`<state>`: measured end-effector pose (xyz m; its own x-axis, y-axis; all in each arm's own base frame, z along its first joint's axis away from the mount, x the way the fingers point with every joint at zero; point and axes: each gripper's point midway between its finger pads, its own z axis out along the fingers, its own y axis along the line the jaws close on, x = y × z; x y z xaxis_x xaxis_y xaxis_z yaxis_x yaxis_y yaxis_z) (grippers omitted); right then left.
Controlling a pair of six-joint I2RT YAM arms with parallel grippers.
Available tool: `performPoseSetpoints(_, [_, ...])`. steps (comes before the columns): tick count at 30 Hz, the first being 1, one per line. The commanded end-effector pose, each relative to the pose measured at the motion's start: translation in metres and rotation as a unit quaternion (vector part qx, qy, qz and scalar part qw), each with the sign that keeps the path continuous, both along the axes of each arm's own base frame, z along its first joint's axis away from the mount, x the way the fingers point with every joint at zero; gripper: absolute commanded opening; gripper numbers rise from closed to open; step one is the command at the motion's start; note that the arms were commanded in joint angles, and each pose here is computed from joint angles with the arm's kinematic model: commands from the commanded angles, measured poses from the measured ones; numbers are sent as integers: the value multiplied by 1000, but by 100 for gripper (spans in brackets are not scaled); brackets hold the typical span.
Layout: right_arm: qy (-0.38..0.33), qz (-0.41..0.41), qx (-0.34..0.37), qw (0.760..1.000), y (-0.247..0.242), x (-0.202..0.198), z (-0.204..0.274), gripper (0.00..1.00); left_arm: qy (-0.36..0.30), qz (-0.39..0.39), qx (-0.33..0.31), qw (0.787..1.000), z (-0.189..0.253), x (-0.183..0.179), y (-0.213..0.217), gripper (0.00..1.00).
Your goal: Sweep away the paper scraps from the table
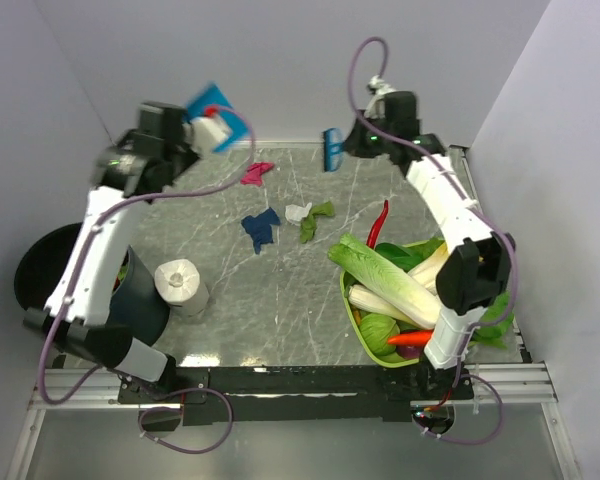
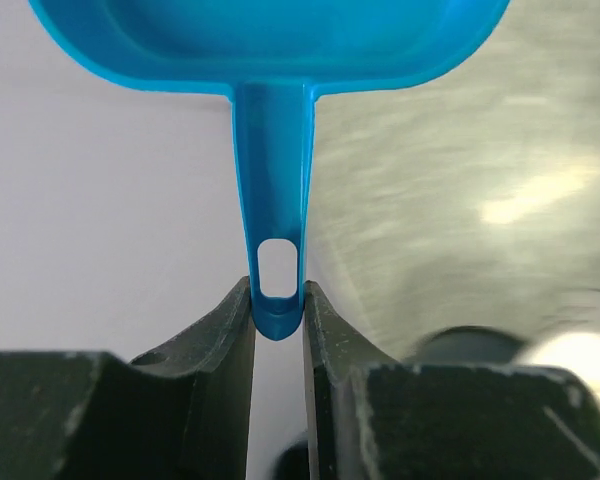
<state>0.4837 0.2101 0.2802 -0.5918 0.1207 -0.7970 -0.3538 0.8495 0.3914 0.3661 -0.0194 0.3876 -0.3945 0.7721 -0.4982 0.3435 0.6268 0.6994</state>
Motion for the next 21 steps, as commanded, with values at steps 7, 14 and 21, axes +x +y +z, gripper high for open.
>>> performPoseSetpoints(7, [-123,8,-170,978,-80,-18,51,0,263,-73,-224,935,-184,-72,-117,1])
performPoseSetpoints(14, [-77,63,-145,984,-56,-16,26,0,396,-58,-171,900,-265,-126,-108,1])
performPoseSetpoints(21, [-95,91,-162,978,-24,-13,18,0,458,-15,-168,873,-301,-143,-110,1])
